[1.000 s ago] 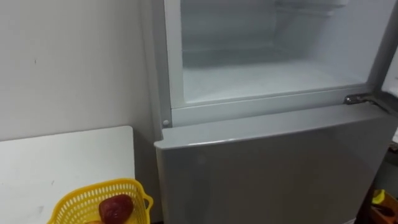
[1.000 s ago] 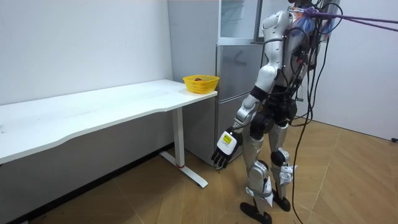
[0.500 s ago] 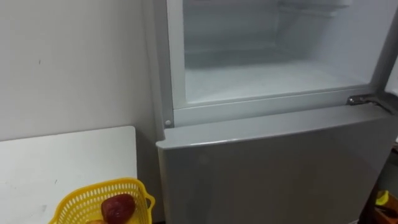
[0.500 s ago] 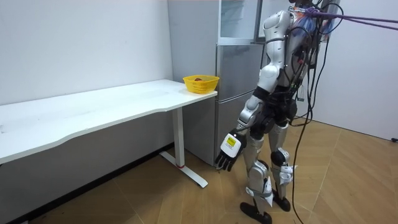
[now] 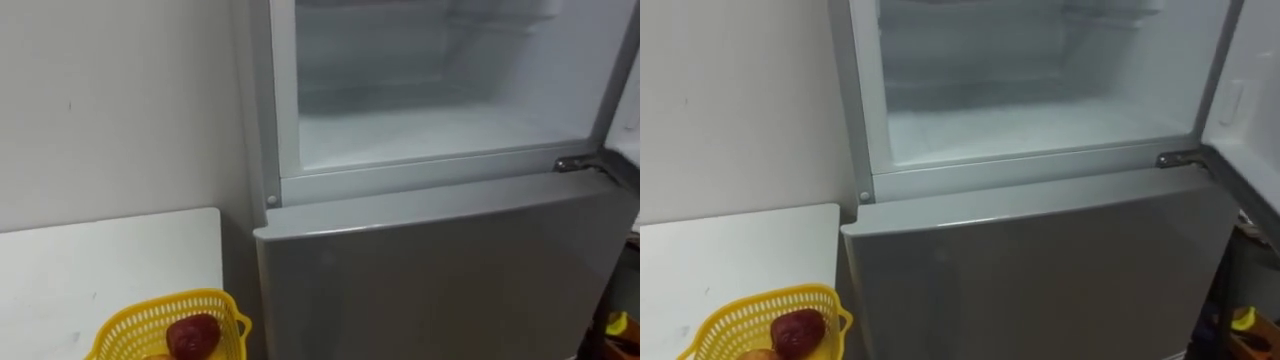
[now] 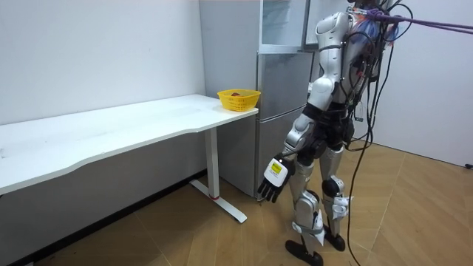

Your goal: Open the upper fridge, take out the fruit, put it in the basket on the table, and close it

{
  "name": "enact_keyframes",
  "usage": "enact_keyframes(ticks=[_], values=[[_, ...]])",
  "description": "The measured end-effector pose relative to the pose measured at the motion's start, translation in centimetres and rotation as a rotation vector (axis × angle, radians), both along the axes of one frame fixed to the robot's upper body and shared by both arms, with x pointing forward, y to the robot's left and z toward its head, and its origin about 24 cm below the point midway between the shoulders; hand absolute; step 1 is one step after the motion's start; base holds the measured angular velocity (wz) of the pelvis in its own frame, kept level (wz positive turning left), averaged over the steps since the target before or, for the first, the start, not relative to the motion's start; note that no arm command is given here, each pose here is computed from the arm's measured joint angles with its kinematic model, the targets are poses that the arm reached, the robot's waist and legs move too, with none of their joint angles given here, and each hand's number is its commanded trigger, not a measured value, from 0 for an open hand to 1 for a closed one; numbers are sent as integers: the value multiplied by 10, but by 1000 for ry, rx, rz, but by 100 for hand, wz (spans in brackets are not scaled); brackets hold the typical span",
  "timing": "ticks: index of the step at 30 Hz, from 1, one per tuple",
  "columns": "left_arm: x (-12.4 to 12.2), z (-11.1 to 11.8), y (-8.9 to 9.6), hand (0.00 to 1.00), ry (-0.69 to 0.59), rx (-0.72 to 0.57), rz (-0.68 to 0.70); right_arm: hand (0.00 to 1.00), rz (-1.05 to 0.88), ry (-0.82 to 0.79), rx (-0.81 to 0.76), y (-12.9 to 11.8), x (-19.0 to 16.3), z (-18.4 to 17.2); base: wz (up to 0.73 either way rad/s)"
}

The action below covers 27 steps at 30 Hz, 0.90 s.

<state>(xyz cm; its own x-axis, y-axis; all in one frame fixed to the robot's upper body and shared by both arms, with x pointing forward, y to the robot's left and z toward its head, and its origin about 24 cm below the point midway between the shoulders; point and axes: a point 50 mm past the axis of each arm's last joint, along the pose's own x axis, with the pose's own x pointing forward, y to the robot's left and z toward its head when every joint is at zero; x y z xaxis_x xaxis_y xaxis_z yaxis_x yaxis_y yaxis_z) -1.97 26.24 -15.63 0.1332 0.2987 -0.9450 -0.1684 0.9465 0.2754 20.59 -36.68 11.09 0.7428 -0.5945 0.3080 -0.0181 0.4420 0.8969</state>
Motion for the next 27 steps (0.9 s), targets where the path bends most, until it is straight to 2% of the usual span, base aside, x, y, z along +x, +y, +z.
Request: enact_keyframes(ticks=[11,27], values=[[-4,-1,-3,0,40,-3,-61,0,99,67,-253,26,15,12,0],[-6,-2,-4,0,76,-18,-101,0,219,103,-445,52,27,26,4]])
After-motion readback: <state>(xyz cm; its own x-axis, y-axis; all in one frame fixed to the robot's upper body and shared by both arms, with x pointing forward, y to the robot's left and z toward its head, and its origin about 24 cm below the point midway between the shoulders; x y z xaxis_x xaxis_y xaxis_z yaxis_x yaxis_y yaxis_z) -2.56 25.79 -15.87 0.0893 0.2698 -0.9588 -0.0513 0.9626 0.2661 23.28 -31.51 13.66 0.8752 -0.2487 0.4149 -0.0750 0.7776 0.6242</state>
